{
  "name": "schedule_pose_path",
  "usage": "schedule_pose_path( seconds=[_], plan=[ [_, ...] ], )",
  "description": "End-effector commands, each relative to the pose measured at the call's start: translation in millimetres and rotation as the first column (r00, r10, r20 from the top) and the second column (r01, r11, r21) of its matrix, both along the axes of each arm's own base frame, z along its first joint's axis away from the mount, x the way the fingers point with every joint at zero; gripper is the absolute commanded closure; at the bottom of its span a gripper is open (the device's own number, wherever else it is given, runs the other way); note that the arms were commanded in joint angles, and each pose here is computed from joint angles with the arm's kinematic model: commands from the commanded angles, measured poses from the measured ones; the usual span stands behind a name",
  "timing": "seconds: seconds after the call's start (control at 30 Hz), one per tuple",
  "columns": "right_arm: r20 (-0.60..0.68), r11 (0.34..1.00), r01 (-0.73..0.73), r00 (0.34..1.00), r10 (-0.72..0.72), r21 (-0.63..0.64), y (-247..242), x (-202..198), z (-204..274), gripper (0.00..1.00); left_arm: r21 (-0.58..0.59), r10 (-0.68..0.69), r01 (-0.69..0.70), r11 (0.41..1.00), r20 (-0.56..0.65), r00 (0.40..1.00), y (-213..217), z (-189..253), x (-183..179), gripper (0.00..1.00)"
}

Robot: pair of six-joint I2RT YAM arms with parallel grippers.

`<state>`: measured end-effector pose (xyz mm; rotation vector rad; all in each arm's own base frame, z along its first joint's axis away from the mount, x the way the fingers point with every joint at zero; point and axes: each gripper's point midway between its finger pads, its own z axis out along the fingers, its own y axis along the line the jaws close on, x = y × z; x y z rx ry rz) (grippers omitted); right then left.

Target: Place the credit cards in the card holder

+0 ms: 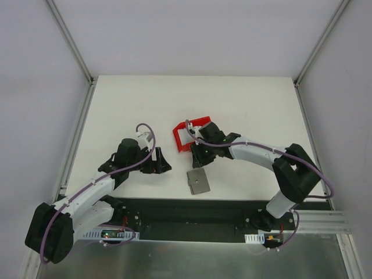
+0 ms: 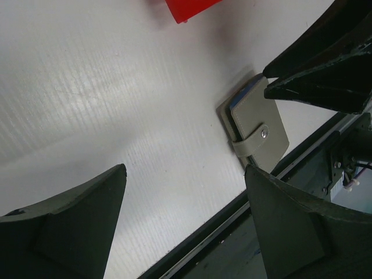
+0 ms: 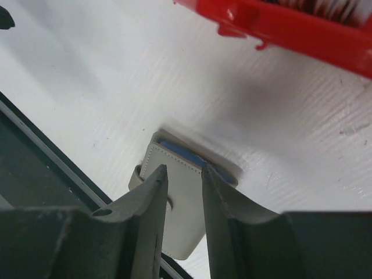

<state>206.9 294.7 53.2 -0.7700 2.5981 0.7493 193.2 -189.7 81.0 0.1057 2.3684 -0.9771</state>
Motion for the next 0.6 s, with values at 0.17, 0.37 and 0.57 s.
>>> schedule_pose_path(
  seconds=[0.17,0.37,0.57],
  plan=[
    [0.038,0.986,0.159,0.986,-0.162,0.055,-26,-20,32,0.42,-0.010,-0.063,0.063,0.998,-0.026,0.998,-6,-4,-11,0.18],
    [-0.137,0.939,0.314,0.945,-0.296,0.138,-37,-55,-9,0.36,0.001,-0.105,0.105,0.994,-0.042,0.994,-19,-10,-18,0.19],
    [-0.193,0.902,0.411,0.903,-0.383,0.135,-36,-62,-26,0.36,0.011,-0.163,0.163,0.986,-0.034,0.986,-41,-10,-16,0.19]
  ],
)
